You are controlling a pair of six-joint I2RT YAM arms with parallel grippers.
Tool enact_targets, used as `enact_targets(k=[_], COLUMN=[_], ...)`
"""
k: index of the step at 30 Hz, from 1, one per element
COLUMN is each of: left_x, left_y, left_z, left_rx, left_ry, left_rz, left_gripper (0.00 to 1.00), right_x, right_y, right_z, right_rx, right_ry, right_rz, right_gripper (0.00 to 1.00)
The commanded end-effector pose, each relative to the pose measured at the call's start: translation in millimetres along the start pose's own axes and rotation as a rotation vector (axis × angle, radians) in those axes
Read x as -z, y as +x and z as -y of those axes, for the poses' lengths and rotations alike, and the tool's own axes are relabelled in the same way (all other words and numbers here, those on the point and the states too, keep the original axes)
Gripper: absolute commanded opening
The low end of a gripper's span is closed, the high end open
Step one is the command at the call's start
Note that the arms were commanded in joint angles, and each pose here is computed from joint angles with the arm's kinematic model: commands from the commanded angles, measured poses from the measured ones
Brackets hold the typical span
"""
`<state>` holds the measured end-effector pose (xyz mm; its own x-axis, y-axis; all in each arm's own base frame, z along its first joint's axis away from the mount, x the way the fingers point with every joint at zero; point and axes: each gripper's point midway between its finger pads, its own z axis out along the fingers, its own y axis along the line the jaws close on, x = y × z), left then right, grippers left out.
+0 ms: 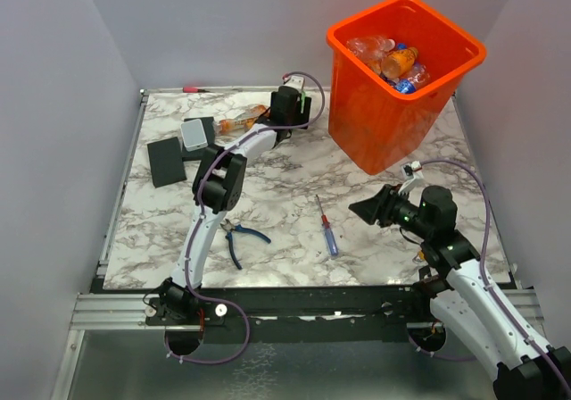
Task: Put the plastic bottles in the bin
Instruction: Pick up the plastic bottle from the corner of the board.
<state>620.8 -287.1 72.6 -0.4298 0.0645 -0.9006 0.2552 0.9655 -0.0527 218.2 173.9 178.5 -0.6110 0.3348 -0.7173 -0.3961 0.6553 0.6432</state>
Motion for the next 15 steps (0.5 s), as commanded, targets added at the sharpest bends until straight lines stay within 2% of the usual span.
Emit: enact_targets(k=[1,3,7,11,15], left_x=[-13,-15,-13,-3,18], left_y=[22,26,23,1,-33], left_z=[9,10,11,11,10], left_rx=[0.034,0.038,0.039,0.038,0.052], left_ry=[0.026,0.03,0.034,0.037,0.041], left_rz=[-0.022,-0.029,-0.023,0.022,0.103], left_gripper=[0.75,0.71,0.52,0.36,0.29], right_x=[4,4,4,1,3], right_y=[-5,-6,-7,-9,-13], right_z=[-2,-2,-1,-4,-7], right_rx=[0.026,0.028,0.03,0.033,0.037], right_ry=[0.017,0.02,0.024,0.012,0.007], right_rz=[0.012,0.014,0.019,0.011,0.025], right_gripper=[0.5,0.5,0.5,0.5,0.5])
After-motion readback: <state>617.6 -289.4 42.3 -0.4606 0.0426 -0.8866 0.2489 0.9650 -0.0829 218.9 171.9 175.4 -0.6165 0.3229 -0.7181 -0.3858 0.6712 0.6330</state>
